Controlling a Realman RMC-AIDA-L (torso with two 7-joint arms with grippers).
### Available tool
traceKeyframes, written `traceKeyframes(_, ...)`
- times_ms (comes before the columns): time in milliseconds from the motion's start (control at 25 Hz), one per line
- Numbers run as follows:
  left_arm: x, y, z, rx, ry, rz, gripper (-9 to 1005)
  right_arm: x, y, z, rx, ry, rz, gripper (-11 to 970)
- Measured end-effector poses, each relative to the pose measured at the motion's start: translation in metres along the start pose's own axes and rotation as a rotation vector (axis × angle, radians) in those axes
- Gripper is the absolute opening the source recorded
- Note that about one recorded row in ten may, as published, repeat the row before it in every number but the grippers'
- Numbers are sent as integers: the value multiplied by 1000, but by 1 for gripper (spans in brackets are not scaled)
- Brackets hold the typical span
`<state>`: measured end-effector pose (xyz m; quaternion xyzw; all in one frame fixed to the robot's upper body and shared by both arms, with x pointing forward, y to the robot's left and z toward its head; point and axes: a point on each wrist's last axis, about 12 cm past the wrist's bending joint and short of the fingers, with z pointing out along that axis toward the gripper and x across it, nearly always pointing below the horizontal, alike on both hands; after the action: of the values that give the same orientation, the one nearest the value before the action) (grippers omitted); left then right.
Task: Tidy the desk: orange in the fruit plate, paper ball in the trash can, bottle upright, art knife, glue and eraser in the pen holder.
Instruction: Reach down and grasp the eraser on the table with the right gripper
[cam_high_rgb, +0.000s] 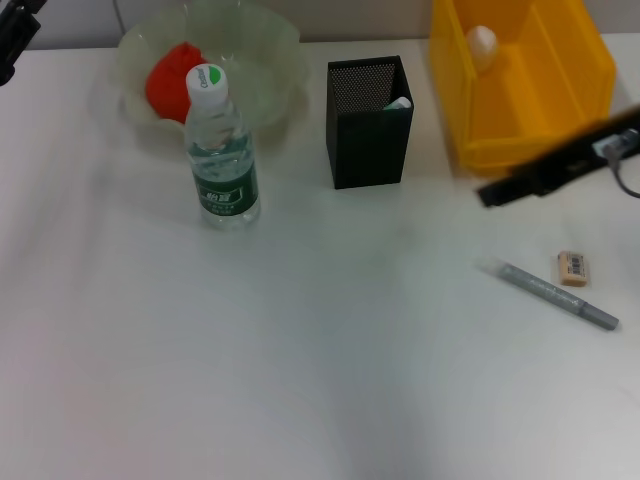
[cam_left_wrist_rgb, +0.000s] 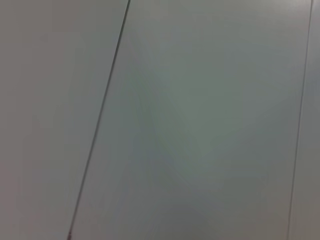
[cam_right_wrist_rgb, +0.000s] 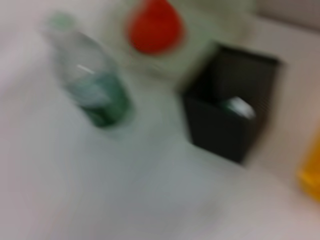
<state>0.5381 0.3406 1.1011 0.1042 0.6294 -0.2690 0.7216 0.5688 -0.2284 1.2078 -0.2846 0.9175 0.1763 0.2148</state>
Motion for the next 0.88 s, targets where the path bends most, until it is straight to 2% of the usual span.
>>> traceKeyframes(280, 1, 3, -1, -28, 4, 41, 516, 21, -21, 8, 125, 138, 174, 541)
traceKeyframes(360, 1, 3, -1, -30, 5, 49, 516, 24, -23, 11, 124, 148, 187, 464)
traceKeyframes(680, 0, 4, -3, -31, 4, 63, 516, 49, -44, 35, 199, 251, 282, 446)
traceKeyframes(880, -1, 4, -3, -29, 3, 78, 517, 50, -47, 40, 209, 243, 289, 448)
